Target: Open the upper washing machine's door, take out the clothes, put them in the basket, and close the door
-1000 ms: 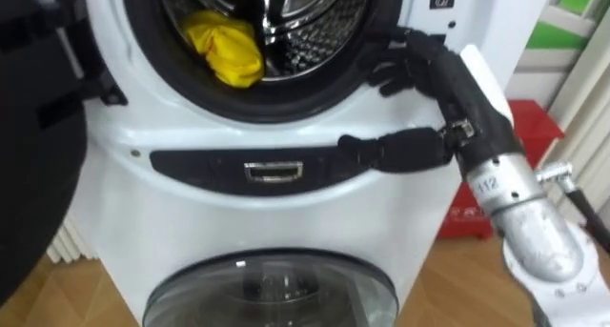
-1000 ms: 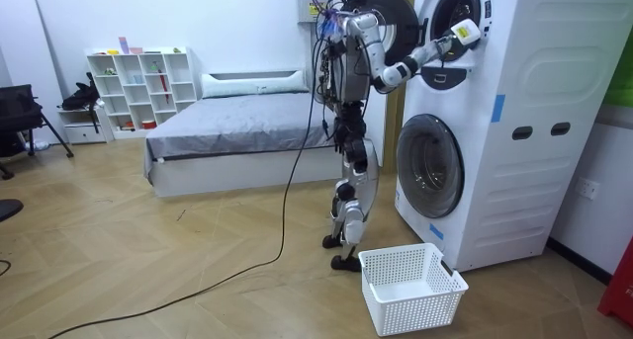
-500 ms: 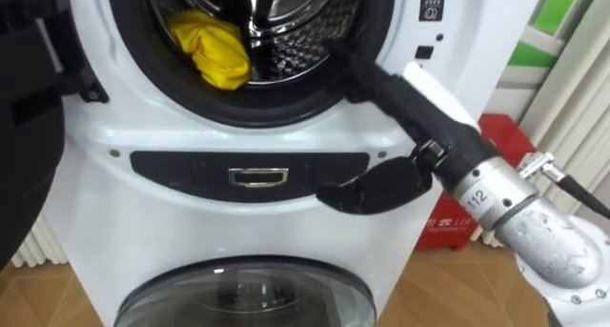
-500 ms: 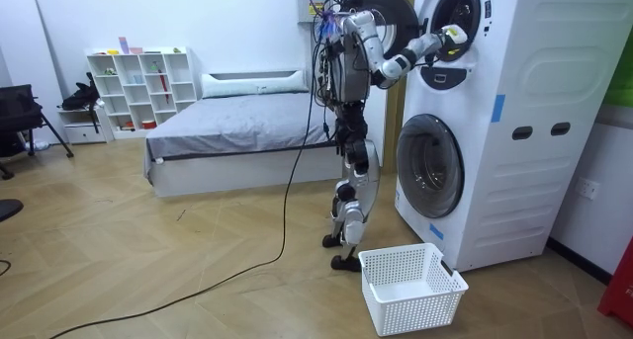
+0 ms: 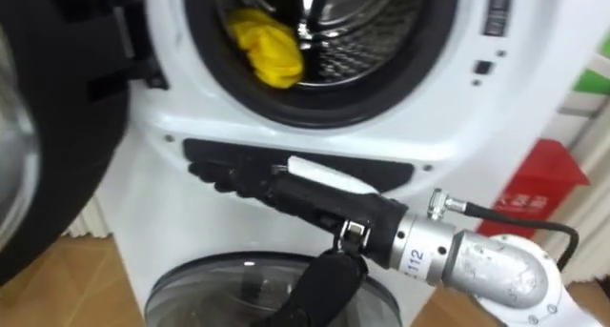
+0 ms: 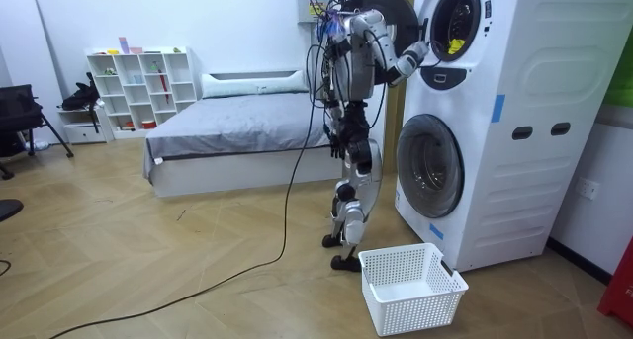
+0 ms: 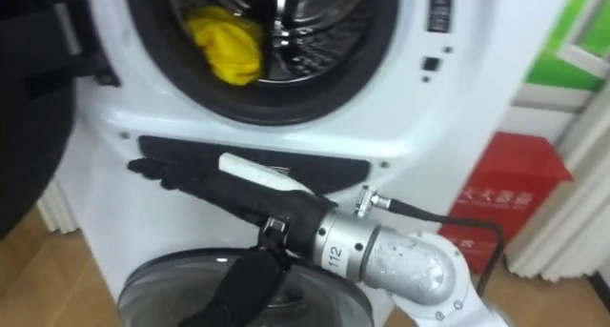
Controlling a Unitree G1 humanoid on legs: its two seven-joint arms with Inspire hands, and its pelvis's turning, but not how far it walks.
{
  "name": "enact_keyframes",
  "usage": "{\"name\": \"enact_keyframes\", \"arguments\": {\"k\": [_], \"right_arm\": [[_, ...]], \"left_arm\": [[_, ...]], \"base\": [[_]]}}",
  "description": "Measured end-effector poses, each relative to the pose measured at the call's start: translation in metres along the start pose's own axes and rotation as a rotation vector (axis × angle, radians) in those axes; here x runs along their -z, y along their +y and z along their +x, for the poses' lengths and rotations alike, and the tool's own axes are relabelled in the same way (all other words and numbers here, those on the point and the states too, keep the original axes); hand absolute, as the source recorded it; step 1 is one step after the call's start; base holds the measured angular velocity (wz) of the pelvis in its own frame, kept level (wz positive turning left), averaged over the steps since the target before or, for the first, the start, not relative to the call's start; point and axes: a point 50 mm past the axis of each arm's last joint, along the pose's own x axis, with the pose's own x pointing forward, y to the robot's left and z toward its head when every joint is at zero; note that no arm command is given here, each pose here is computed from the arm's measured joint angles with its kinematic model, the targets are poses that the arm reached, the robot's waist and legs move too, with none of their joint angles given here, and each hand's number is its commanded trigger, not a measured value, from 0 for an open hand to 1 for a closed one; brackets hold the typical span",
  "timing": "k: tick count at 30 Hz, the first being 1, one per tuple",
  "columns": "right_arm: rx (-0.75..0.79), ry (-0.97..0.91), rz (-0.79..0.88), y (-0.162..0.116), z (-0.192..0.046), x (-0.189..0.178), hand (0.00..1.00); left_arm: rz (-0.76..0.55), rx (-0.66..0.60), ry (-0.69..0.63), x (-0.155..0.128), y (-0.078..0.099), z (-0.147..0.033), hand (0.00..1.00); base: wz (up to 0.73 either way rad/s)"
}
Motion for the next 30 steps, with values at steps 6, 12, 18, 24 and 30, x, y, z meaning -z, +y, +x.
{"name": "enact_keyframes", "arguments": {"k": [6,12,18,24,30], "right_arm": [[0.053,-0.027,-0.050,-0.012,-0.006,-0.010,0.00],[0.203,-0.026,-0.087,-0.031,-0.017,-0.014,0.00],[0.272,-0.064,-0.137,-0.043,-0.014,-0.026,0.00],[0.393,-0.107,-0.184,-0.059,-0.013,-0.038,0.00],[0.541,-0.167,-0.247,-0.082,-0.018,-0.056,0.00]], "left_arm": [[-0.011,0.000,0.000,-0.001,-0.001,0.000,0.00],[-0.026,0.001,0.025,0.006,-0.002,-0.001,0.00],[-0.023,0.009,0.041,0.012,-0.005,-0.003,0.00],[-0.026,0.034,0.056,0.019,-0.016,-0.006,0.00],[-0.022,0.036,0.073,0.026,-0.016,-0.007,0.00]], "base": [[0.04],[0.02],[0.00],[0.06],[0.13]]}}
